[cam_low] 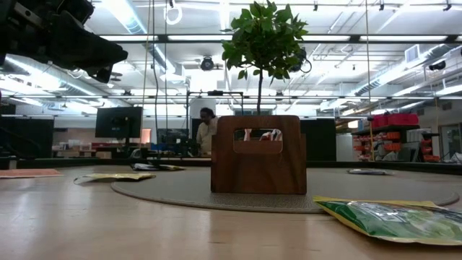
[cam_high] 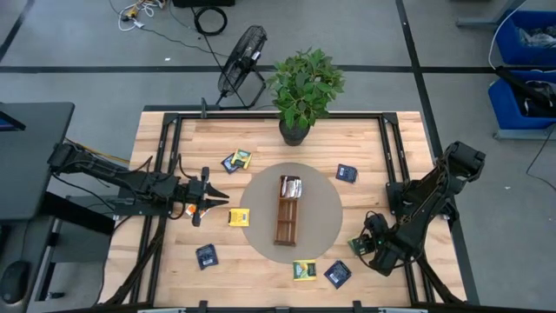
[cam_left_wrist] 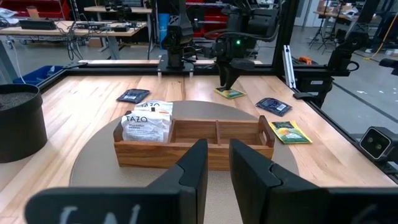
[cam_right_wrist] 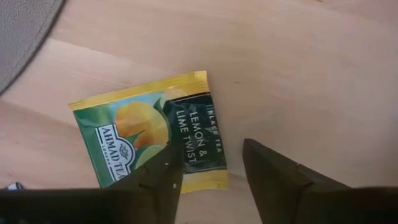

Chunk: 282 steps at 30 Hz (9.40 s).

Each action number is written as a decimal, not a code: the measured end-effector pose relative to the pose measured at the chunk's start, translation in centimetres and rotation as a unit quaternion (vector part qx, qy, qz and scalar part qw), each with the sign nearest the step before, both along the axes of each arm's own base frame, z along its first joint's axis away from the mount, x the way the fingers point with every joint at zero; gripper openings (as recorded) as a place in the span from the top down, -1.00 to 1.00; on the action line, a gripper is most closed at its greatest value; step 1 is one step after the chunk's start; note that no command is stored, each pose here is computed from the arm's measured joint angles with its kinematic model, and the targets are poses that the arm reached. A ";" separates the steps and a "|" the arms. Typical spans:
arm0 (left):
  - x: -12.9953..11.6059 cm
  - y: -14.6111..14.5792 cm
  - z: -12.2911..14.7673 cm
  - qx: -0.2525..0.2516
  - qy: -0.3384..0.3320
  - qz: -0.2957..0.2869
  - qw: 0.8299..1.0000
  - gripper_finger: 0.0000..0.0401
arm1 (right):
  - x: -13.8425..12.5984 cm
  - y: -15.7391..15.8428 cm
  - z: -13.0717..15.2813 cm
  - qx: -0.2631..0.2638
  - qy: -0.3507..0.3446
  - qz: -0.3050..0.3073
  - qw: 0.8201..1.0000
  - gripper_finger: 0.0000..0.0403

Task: Pick & Place Tea
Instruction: Put the yellow tea bag into the middle compartment of the middle section wooden organizer

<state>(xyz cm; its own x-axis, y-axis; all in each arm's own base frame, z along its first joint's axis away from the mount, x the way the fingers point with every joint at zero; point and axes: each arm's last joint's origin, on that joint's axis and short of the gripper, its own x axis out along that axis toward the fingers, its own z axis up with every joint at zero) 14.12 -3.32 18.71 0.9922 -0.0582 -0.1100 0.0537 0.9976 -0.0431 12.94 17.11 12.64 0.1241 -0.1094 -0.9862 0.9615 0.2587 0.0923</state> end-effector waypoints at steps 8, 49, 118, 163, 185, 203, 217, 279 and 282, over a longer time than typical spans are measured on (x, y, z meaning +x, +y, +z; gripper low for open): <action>0.0 0.0 0.0 0.000 0.000 0.000 1.000 0.66 | -0.2 -0.1 -0.1 -0.005 0.009 -0.004 1.000 0.68; 0.0 0.0 0.0 0.006 0.000 -0.001 1.000 0.66 | 11.5 -7.3 9.3 -0.055 -0.034 0.039 0.997 1.00; 15.6 0.8 1.2 -0.091 0.023 0.049 0.994 0.61 | 20.5 -7.5 13.9 -0.404 -0.093 0.451 0.791 1.00; 15.4 2.9 0.6 -0.090 0.067 -0.138 0.984 0.99 | 20.5 -11.9 17.3 -0.112 -0.308 0.467 0.821 0.18; 15.5 3.1 1.4 -0.125 0.037 -0.147 0.980 0.99 | 20.7 -12.1 17.5 -0.116 -0.321 0.466 0.817 0.48; 15.4 3.2 1.2 -0.087 0.045 -0.137 0.986 0.78 | 20.6 -12.1 17.7 -0.114 -0.324 0.463 0.817 0.99; 13.6 3.3 -0.9 -0.017 0.059 -0.096 0.993 0.40 | 19.2 -12.4 17.1 -0.046 -0.275 0.324 0.904 1.00; 8.1 3.5 -1.4 0.155 0.019 0.116 0.981 0.39 | 22.5 -11.4 8.8 0.009 -0.160 -0.021 0.987 1.00; 8.1 3.5 -1.4 0.155 0.019 0.116 0.981 0.39 | 22.5 -11.4 8.7 0.013 -0.158 -0.016 0.987 1.00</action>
